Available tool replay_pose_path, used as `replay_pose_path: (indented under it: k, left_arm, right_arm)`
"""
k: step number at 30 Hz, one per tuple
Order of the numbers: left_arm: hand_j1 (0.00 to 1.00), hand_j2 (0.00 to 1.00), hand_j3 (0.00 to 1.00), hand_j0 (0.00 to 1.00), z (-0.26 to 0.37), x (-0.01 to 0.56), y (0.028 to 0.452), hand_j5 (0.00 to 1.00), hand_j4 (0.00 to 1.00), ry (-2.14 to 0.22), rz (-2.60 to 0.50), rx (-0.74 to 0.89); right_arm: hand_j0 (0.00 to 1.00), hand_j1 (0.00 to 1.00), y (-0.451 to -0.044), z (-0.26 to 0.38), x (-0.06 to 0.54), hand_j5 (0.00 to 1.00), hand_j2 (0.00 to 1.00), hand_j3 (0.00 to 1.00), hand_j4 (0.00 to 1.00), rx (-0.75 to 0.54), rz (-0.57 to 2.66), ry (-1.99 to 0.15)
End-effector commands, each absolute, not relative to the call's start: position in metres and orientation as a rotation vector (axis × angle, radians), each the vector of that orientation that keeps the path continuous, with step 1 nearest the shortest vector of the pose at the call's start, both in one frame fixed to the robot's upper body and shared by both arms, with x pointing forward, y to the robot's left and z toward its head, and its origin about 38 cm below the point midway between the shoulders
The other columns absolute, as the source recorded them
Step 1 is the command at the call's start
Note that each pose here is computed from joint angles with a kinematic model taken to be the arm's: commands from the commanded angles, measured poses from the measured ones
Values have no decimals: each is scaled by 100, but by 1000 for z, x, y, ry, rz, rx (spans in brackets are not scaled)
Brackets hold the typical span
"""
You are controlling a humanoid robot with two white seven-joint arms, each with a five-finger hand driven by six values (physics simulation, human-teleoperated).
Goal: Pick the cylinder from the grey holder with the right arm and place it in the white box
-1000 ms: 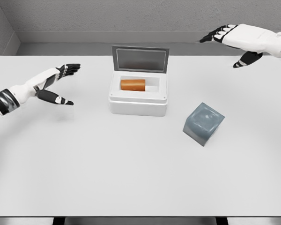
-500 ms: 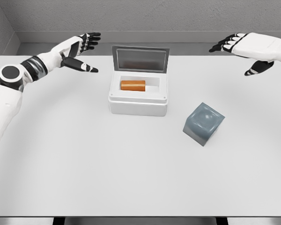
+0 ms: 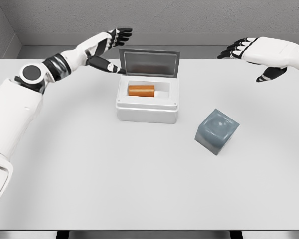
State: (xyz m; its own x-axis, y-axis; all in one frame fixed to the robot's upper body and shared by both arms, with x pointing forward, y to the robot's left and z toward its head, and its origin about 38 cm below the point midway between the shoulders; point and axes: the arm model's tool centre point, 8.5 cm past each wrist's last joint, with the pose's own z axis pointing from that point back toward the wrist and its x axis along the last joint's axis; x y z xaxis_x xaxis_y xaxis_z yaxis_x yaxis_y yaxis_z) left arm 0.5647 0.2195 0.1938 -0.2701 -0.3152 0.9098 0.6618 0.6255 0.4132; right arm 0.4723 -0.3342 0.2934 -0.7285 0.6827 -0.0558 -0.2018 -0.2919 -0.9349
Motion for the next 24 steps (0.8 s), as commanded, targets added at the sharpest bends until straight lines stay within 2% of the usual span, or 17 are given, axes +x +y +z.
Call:
replay_pose_path:
  k: [1,11,16,24]
  left_arm:
    - [100,100,100,100,197,565,217,100,100,-1597,-962,-304]
    - [100,100,100,100,200,553,210,100,100,-1639,-962,-361]
    - [100,100,100,100,215,545,234,100,100,-1693,-923,-382]
    - [100,100,100,100,219,536,231,100,100,-1713,-932,-415]
  right_arm:
    - [100,100,-335,295,472,100,100,100,100,-619,2053,-1393]
    - [100,100,-333,292,472,100,100,100,100,-608,2063,-1389]
    - [100,100,-335,292,471,100,100,100,100,-610,2063,-1383]
    - [100,100,-334,293,471,100,100,100,100,-612,2063,-1387]
